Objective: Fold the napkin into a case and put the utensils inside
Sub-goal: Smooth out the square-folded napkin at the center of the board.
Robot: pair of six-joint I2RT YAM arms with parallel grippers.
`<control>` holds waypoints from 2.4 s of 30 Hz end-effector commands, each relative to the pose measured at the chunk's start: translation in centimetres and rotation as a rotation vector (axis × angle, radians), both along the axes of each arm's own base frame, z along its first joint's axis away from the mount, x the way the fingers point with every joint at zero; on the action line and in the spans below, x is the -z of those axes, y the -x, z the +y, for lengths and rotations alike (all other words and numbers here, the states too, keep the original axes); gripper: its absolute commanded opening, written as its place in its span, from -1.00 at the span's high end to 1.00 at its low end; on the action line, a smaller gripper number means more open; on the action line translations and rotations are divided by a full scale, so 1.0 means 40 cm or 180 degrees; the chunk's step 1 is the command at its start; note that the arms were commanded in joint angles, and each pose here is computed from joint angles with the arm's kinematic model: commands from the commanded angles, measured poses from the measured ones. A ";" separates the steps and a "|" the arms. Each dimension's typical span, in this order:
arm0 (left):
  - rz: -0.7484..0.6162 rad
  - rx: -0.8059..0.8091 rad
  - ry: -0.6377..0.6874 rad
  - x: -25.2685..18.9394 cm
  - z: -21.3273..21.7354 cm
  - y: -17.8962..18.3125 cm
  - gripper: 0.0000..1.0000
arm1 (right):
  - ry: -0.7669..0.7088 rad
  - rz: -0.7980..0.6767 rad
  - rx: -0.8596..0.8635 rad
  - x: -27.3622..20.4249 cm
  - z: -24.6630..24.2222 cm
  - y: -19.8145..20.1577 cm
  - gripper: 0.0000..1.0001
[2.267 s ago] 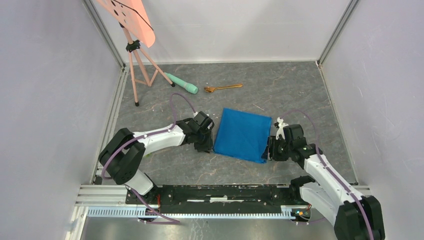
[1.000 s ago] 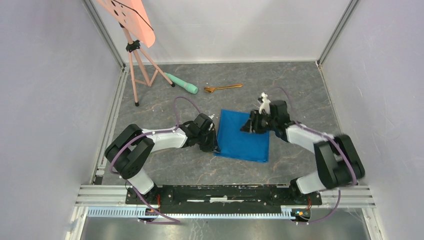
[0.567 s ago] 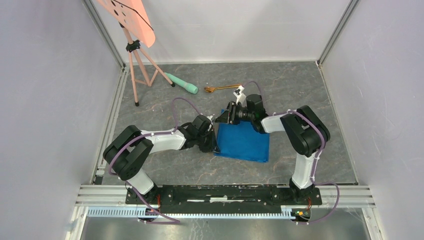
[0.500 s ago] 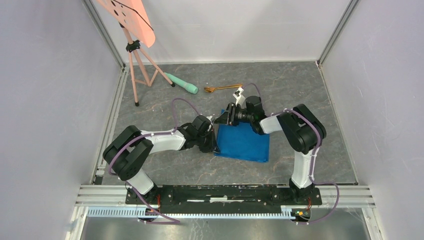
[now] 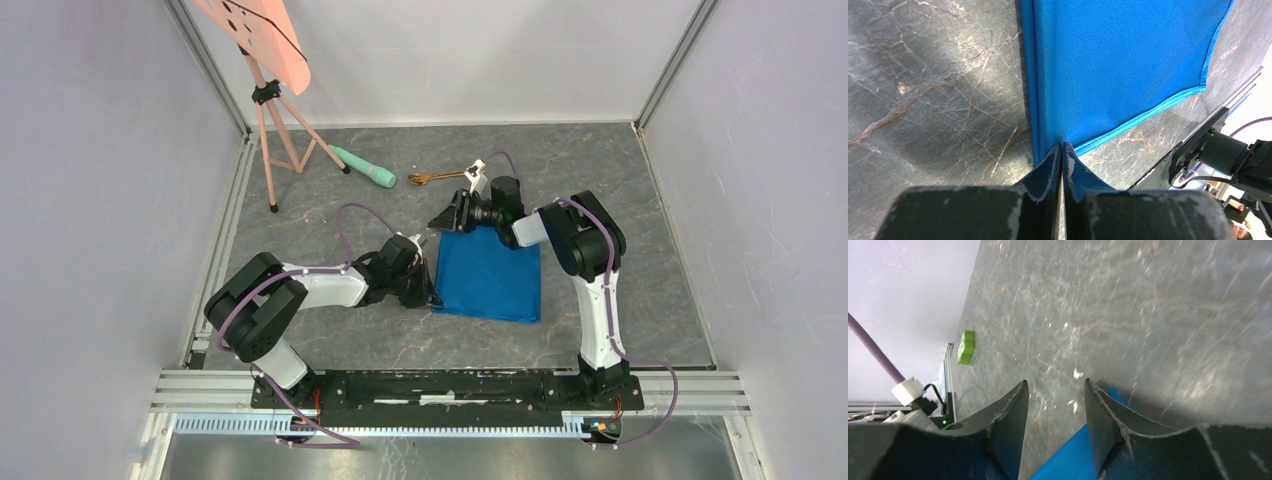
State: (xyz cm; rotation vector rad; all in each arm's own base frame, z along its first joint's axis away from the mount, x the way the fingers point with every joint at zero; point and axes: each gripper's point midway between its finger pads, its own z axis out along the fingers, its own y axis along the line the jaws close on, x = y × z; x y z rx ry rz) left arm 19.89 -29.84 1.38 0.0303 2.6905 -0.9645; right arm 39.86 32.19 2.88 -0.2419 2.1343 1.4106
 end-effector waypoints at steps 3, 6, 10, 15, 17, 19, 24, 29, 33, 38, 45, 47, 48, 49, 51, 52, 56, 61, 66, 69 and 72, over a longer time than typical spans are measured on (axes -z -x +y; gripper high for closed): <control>0.0342 -0.0094 -0.0524 0.091 0.090 0.070 0.83 | 0.0133 -0.0141 -0.0015 0.044 -0.022 -0.095 -0.06; 0.0295 -0.0051 -0.0478 0.071 0.078 0.067 0.83 | 0.0149 -0.0288 -0.0004 -0.026 -0.026 -0.135 -0.11; 0.0246 0.0046 -0.0213 0.009 0.034 0.061 0.76 | 0.0239 -0.0348 0.0161 -0.134 -0.083 -0.153 -0.16; 0.0143 0.0161 0.0216 -0.111 -0.031 0.042 0.49 | 0.0274 -0.0346 0.0201 -0.187 -0.170 -0.043 -0.21; 0.0087 0.0199 0.0366 -0.157 -0.054 0.032 0.38 | 0.0310 -0.0307 0.0186 -0.175 -0.206 0.009 -0.22; 0.0021 0.0209 0.0435 -0.184 -0.065 0.019 0.29 | 0.0339 -0.0219 0.0201 -0.152 -0.246 0.059 -0.22; -0.0133 0.0203 0.0189 -0.183 -0.044 -0.024 0.26 | 0.0950 -0.0058 0.0413 -0.099 -0.367 0.149 -0.23; -0.0411 0.0144 -0.0299 -0.171 0.024 -0.069 0.10 | 0.1737 0.0297 0.0702 -0.080 -0.478 0.283 -0.26; -0.0495 0.0136 -0.0660 -0.133 0.083 -0.072 -0.02 | 0.1906 0.0437 0.0810 -0.072 -0.518 0.398 -0.18; -0.0287 0.0236 -0.0538 -0.072 0.072 -0.036 0.04 | 0.1905 0.0752 0.0614 -0.035 -0.513 0.523 0.00; -0.0022 0.0208 -0.0301 -0.012 0.042 0.004 0.37 | 0.2054 0.0787 0.0832 -0.029 -0.545 0.549 0.10; 0.0010 0.0227 -0.0293 -0.003 0.035 0.017 0.43 | 0.2109 0.0812 0.0897 -0.024 -0.555 0.552 0.16; 0.0018 0.0238 -0.0288 -0.002 0.032 0.022 0.45 | 0.2096 0.0821 0.0895 -0.022 -0.554 0.556 0.17; 0.0016 0.0251 -0.0280 -0.001 0.027 0.029 0.46 | 0.2073 0.0836 0.0896 -0.021 -0.551 0.558 0.18; 0.0013 0.0269 -0.0262 -0.002 0.018 0.039 0.48 | 0.2031 0.0875 0.0865 -0.017 -0.545 0.565 0.24; 0.0014 0.0279 -0.0259 -0.003 0.015 0.041 0.49 | 0.2025 0.0887 0.0868 -0.016 -0.544 0.566 0.26; 0.0034 0.0283 -0.0241 -0.004 0.010 0.052 0.53 | 0.2045 0.0927 0.0880 -0.006 -0.548 0.574 0.28; 0.0051 0.0300 -0.0230 -0.004 0.006 0.065 0.56 | 0.2099 0.0965 0.0989 0.010 -0.561 0.580 0.29; 0.0045 0.0290 -0.0244 -0.001 0.011 0.066 0.56 | 0.2078 0.0956 0.1017 0.007 -0.560 0.576 0.27; 0.0048 0.0291 -0.0247 0.000 0.011 0.067 0.57 | 0.2064 0.0973 0.0998 0.007 -0.557 0.581 0.26; 0.0055 0.0290 -0.0256 0.003 0.013 0.068 0.57 | 0.2082 0.0941 0.1015 -0.008 -0.561 0.578 0.22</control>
